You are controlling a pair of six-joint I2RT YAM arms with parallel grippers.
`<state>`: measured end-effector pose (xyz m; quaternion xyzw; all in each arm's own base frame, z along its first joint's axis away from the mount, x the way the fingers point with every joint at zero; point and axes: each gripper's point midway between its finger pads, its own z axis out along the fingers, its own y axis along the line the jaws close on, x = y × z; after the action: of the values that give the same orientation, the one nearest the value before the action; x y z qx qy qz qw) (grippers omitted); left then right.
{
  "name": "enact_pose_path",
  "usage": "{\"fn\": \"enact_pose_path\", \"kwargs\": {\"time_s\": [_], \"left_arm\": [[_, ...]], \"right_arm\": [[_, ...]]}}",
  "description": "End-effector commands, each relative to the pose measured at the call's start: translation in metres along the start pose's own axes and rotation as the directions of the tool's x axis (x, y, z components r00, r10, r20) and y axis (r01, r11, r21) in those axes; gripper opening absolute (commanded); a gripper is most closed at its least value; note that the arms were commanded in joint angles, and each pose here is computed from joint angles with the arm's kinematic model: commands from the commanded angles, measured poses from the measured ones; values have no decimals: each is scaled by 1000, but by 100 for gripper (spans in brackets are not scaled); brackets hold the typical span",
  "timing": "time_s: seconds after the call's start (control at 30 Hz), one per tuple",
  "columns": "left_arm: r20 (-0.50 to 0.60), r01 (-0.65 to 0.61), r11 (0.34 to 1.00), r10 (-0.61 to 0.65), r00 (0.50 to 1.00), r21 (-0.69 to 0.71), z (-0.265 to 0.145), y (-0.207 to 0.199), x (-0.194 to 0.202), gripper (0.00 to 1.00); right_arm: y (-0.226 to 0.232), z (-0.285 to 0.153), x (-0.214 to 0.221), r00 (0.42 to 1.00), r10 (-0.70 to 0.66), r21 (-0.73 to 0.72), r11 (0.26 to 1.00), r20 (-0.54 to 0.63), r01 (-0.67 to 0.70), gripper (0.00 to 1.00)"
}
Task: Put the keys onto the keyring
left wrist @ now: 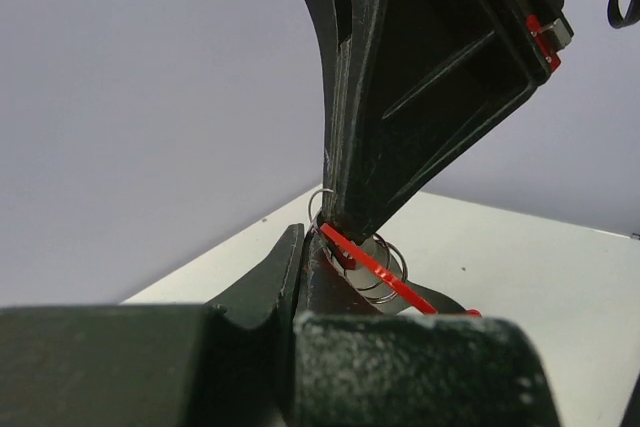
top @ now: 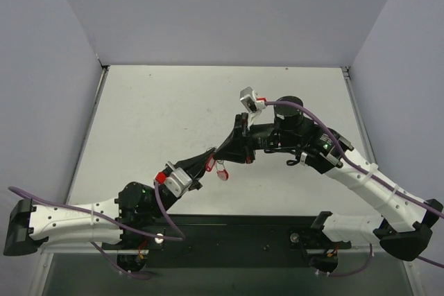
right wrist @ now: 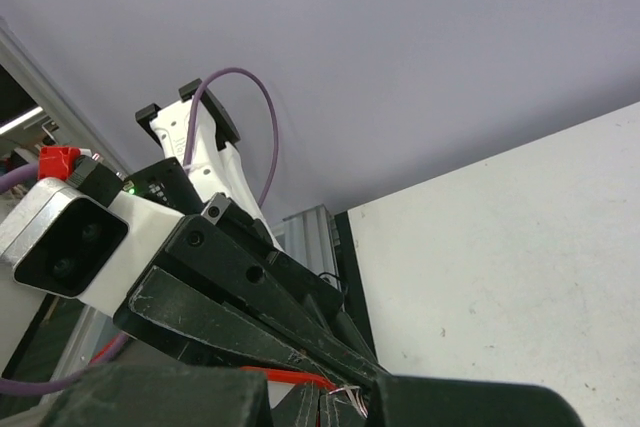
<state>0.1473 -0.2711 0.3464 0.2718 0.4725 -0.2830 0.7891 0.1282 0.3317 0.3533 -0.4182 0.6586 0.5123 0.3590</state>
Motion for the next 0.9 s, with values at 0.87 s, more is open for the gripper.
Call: {"fn": "enact_pose_path", "kwargs": {"time_s": [0.87], "left_arm": [[245,-192,967,230,942,-167,55,5,-63,0]], "right_arm": [[71,-4,-78,994,32,-208,978,104,-10,0]]}}
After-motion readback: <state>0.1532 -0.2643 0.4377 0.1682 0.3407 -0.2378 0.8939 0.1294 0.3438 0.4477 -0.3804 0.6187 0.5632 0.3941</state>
